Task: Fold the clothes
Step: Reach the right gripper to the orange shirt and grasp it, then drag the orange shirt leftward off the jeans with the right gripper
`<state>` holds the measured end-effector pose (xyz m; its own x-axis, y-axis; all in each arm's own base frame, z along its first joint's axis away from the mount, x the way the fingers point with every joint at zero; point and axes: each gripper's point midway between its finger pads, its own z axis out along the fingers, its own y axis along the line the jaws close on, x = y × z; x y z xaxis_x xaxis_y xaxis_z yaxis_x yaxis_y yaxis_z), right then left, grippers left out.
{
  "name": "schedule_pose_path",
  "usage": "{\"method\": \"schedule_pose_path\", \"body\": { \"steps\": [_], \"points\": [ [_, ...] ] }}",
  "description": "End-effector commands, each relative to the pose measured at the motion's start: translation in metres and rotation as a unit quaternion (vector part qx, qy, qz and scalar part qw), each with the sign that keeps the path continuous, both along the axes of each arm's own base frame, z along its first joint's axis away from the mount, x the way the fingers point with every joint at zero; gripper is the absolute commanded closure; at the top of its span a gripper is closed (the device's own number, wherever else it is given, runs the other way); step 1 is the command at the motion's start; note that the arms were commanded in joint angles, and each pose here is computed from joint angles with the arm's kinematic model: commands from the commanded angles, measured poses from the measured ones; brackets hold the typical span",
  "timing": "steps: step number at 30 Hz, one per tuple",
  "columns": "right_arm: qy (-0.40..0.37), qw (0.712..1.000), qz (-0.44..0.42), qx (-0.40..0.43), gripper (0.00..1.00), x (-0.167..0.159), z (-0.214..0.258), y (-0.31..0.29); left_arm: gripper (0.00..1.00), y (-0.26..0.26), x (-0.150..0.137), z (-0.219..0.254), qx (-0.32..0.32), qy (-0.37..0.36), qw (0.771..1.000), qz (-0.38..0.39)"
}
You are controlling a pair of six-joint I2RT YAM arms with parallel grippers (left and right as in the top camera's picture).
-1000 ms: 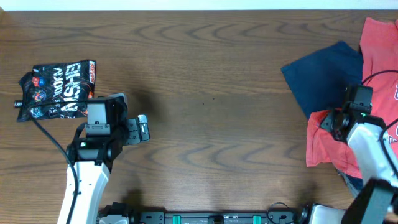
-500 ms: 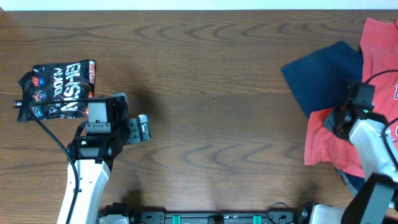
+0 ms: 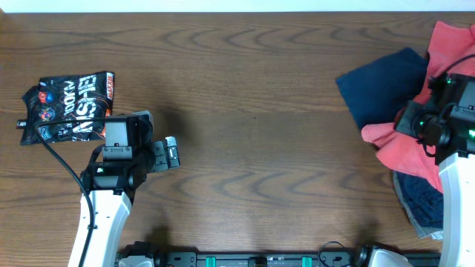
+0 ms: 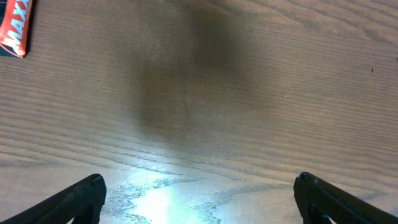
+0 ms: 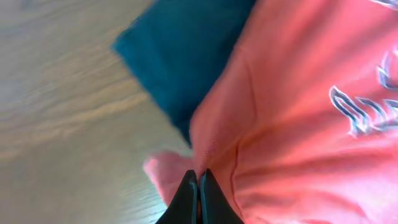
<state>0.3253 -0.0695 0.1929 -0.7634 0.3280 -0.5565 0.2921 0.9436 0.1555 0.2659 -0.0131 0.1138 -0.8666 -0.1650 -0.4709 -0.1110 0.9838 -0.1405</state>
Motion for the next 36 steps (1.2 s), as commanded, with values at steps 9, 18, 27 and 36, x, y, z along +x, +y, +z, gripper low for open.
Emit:
{"method": "schedule_pose_path", "body": {
  "steps": [9,18,27,36],
  "points": [
    [-0.200,0.889,0.363,0.193,0.98,0.008,0.102,0.162,0.02,0.001,0.005,0.008,-0.002,-0.010,1.000,0.004],
    [-0.087,0.859,0.468,0.187,0.93,-0.019,0.038,0.285,0.02,0.001,0.008,0.010,-0.002,-0.017,1.000,0.004],
    [-0.086,0.946,0.305,0.066,0.89,0.032,-0.017,0.318,0.02,0.001,0.009,0.011,-0.003,-0.021,1.000,0.004],
    [0.086,0.978,0.174,-0.077,0.37,0.008,-0.079,0.201,0.02,-0.004,0.009,0.011,-0.014,-0.019,1.000,-0.002]
  ]
}}
